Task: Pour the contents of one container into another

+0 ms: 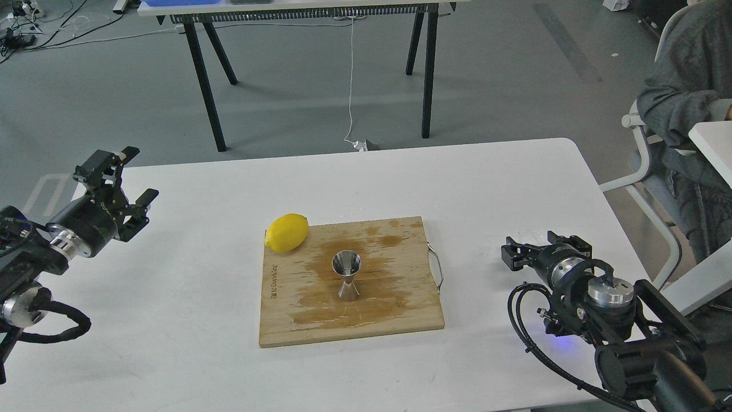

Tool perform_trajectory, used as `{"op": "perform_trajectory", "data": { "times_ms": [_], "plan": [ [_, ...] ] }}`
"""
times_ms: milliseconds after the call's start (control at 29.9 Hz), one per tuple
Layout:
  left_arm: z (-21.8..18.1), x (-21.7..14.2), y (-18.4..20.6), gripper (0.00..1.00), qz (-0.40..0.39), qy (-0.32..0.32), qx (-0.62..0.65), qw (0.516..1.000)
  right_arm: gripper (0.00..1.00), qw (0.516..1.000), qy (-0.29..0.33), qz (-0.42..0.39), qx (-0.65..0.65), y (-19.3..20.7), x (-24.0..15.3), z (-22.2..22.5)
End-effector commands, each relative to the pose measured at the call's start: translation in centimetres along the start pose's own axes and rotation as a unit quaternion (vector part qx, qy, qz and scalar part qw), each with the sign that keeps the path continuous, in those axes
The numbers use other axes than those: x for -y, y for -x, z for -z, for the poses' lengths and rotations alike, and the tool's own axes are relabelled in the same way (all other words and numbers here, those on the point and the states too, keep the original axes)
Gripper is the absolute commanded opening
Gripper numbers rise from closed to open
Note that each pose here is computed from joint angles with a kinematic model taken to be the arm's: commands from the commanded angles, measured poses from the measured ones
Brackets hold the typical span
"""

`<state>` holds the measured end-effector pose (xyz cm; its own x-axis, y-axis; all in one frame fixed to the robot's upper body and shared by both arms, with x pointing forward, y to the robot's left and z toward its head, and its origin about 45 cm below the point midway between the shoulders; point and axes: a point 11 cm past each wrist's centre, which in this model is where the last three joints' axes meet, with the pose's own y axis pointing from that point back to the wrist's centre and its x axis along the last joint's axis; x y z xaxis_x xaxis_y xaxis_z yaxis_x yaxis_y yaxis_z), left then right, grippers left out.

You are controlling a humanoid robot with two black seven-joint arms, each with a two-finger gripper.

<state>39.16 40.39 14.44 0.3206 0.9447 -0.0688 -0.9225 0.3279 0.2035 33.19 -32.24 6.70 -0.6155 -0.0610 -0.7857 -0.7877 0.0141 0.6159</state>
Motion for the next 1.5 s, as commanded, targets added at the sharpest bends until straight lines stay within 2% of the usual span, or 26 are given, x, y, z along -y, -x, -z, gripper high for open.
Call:
{"op": "perform_trajectory", "data": {
  "times_ms": [0, 401, 601, 735, 835, 1036, 1470],
  "plan": [
    [0.1, 0.0, 0.1, 0.99, 0.001, -0.001, -0.001, 1.000, 0.99, 1.000, 0.003, 0.018, 0.001, 0.8, -0.1, -0.2],
    [0.2, 0.1, 0.3, 0.99, 0.003, -0.001, -0.002, 1.000, 0.99, 0.998, 0.002, 0.066, -0.010, 3.8, -1.0, 0.9],
    [0.0, 0.2, 0.3, 0.99, 0.003, 0.002, -0.003, 1.000, 0.99, 0.975, 0.035, 0.193, -0.103, 9.0, -2.2, 1.8],
    [-0.3, 0.1, 0.1, 0.99, 0.002, 0.004, -0.001, 1.000, 0.99, 0.922, 0.057, 0.315, -0.219, 12.7, -3.5, 1.9],
    [-0.8, 0.1, -0.2, 0.99, -0.003, 0.013, -0.003, 1.000, 0.99, 0.878, 0.067, 0.383, -0.278, 14.1, -4.5, 3.1],
    [-2.4, 0.1, -1.2, 0.99, -0.022, 0.043, -0.015, 0.999, 0.99, 0.878, 0.044, 0.345, -0.330, 13.7, -2.7, 5.2],
    [-2.5, 0.1, -1.1, 0.99, -0.021, 0.046, -0.017, 0.999, 0.99, 0.868, 0.041, 0.357, -0.342, 15.5, -2.7, 5.0]
  ]
}}
